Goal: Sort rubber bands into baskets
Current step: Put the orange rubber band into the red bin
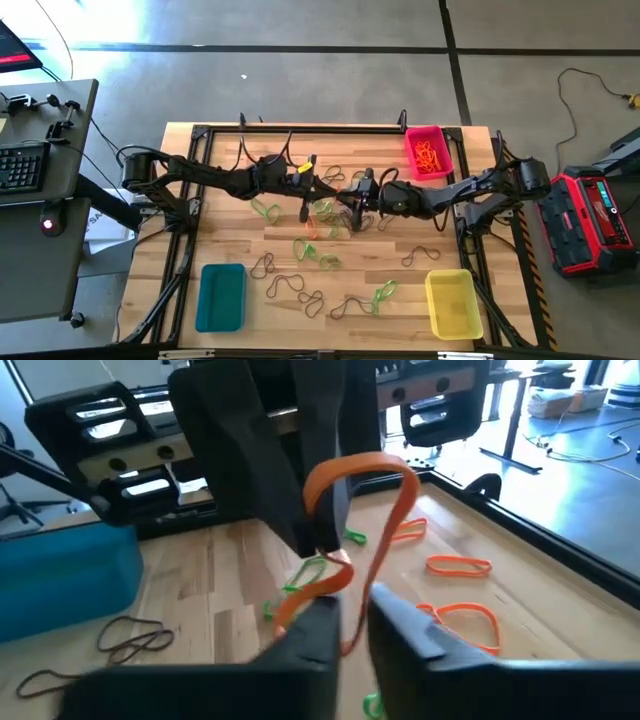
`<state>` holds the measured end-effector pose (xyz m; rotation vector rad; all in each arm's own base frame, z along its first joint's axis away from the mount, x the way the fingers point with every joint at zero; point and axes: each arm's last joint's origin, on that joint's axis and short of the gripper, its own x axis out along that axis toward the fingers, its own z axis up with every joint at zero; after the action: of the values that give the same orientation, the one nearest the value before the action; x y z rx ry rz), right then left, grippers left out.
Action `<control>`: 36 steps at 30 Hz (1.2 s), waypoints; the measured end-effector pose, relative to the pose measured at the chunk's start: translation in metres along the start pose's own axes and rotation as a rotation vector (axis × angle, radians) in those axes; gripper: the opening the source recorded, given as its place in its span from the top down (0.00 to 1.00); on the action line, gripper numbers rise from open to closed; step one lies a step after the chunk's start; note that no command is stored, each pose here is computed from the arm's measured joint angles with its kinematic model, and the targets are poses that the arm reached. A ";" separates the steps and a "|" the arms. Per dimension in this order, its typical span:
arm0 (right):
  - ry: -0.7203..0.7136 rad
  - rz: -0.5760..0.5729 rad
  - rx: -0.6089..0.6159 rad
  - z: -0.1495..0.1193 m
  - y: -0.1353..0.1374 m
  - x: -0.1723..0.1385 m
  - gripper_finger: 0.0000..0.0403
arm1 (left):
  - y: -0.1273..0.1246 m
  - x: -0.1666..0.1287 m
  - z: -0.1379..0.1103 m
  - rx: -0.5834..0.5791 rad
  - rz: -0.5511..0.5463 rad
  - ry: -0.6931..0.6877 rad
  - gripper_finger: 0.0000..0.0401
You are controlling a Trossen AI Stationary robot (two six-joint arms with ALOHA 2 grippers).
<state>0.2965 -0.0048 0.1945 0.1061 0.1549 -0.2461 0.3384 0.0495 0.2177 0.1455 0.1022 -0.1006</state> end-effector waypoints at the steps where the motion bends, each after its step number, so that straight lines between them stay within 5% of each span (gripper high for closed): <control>1: -0.001 0.000 -0.006 0.000 0.000 0.000 0.96 | 0.000 0.000 0.000 -0.001 0.000 0.003 0.97; 11: 0.077 -0.182 0.051 -0.009 -0.011 0.000 0.99 | 0.002 0.000 -0.003 -0.005 0.114 0.047 0.79; 21: 0.202 -0.406 0.134 -0.015 -0.063 -0.002 1.00 | 0.003 -0.001 -0.009 -0.040 0.183 0.118 0.60; 36: 0.488 -1.089 0.255 0.010 -0.156 -0.114 1.00 | 0.005 -0.003 -0.019 -0.060 0.240 0.219 0.57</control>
<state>0.1494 -0.1293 0.2096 0.3318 0.6670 -1.3309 0.3343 0.0574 0.2002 0.1079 0.3051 0.1584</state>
